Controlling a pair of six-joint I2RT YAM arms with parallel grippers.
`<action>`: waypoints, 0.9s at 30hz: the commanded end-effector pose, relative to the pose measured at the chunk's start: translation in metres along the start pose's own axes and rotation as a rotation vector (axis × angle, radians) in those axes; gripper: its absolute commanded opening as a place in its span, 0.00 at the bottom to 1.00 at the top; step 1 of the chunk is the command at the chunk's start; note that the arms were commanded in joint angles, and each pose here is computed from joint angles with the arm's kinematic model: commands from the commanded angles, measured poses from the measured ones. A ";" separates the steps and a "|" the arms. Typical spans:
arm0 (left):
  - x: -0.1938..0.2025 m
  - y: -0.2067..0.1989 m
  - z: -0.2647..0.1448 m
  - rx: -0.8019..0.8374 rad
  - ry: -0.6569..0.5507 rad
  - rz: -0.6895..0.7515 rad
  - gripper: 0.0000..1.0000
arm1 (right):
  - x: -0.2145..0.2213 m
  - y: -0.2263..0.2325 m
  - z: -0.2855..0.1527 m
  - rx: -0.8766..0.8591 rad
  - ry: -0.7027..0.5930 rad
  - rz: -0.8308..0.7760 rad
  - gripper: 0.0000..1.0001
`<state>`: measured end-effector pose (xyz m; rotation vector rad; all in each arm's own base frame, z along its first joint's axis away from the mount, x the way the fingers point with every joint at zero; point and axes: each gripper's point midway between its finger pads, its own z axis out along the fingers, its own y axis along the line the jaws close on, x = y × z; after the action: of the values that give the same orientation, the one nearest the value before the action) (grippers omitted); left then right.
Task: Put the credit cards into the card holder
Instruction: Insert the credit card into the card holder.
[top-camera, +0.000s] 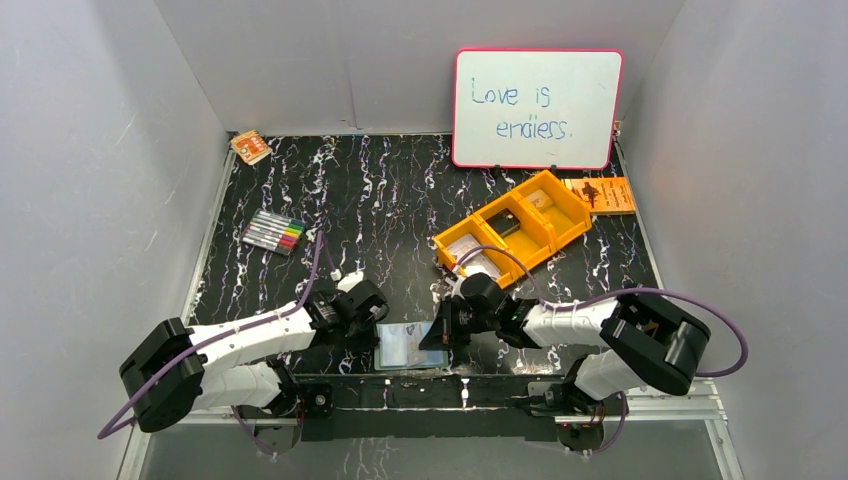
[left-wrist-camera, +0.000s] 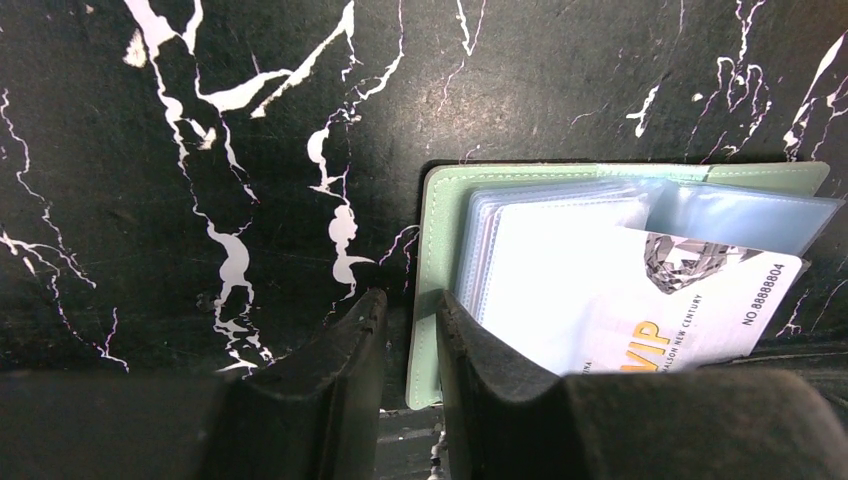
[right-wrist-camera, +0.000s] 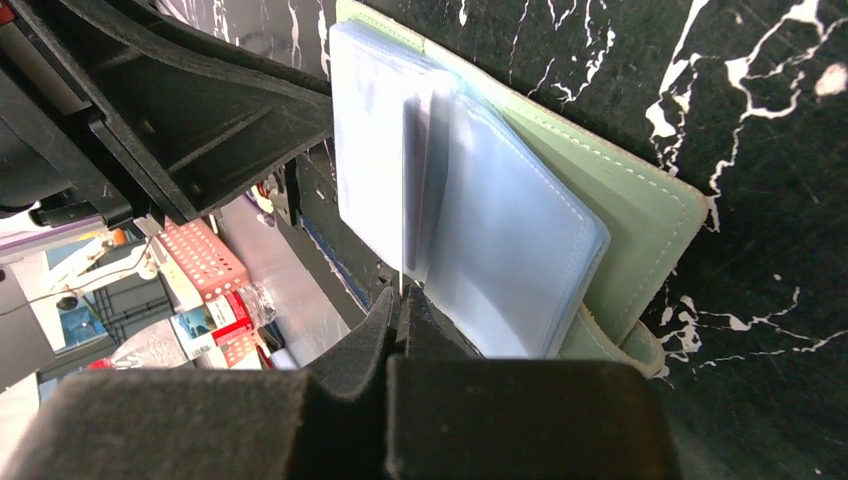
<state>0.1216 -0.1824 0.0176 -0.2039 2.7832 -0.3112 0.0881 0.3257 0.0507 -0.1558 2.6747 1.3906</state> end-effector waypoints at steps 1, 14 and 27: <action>0.012 0.020 0.007 -0.058 0.039 0.016 0.23 | -0.008 0.004 0.002 -0.031 -0.050 0.011 0.00; 0.018 0.024 0.009 -0.060 0.053 0.009 0.21 | -0.012 -0.008 0.008 0.000 -0.081 0.066 0.00; 0.022 0.026 0.011 -0.055 0.065 0.002 0.17 | -0.010 -0.015 0.012 0.019 -0.081 0.073 0.00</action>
<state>0.1219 -0.1854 0.0164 -0.2076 2.7714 -0.3560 0.0990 0.3321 0.0466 -0.0537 2.6183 1.4135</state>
